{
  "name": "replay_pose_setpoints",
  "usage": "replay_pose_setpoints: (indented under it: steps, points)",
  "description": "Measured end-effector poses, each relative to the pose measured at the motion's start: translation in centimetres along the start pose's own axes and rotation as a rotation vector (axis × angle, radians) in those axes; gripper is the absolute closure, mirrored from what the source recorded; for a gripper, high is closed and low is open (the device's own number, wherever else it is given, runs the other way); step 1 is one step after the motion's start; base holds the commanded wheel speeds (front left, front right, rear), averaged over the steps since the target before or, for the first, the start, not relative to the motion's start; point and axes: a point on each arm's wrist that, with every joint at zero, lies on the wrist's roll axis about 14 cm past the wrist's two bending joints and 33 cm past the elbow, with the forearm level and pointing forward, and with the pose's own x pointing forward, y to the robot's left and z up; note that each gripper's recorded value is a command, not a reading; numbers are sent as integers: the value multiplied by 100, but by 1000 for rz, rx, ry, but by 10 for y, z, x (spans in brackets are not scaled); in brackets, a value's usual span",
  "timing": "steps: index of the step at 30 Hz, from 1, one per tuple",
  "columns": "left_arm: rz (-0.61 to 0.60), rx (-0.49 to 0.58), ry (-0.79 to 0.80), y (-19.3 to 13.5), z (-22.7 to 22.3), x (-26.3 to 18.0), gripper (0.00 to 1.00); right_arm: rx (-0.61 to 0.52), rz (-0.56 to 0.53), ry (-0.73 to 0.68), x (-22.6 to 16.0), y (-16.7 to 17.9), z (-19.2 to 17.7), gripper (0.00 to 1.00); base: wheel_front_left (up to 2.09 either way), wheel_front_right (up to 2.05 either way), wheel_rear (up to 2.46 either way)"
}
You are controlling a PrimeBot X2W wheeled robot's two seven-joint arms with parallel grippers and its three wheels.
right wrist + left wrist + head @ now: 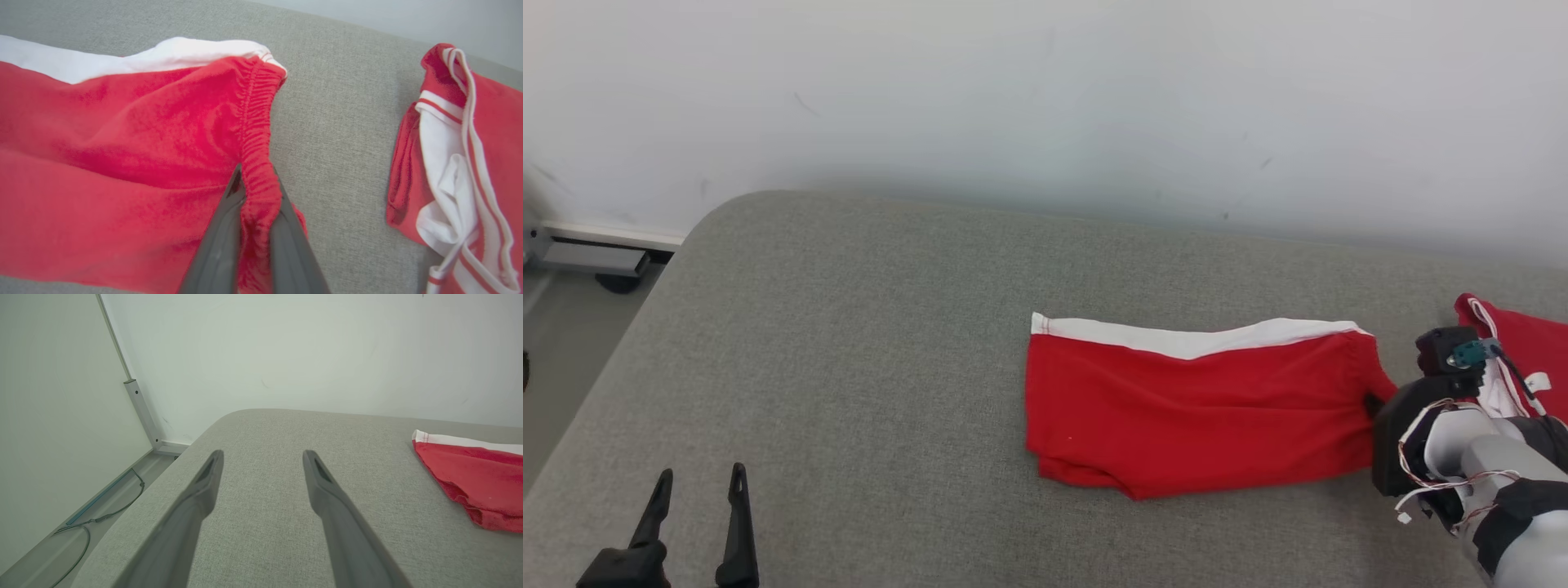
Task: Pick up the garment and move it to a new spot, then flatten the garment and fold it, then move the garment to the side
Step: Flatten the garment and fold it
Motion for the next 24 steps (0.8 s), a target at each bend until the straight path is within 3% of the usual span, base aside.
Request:
replay_pose_setpoints:
  steps: [8, 24]
  points:
    - [-25, 0, -22, -7, 7, 2, 0, 17, -58, -50, -24, -35, 10, 100, 0, 0, 0]
    - [-56, -12, -17, -19, 5, 3, 0, 232, 259, -118, -36, 44, 63, 100, 0, 0, 0]
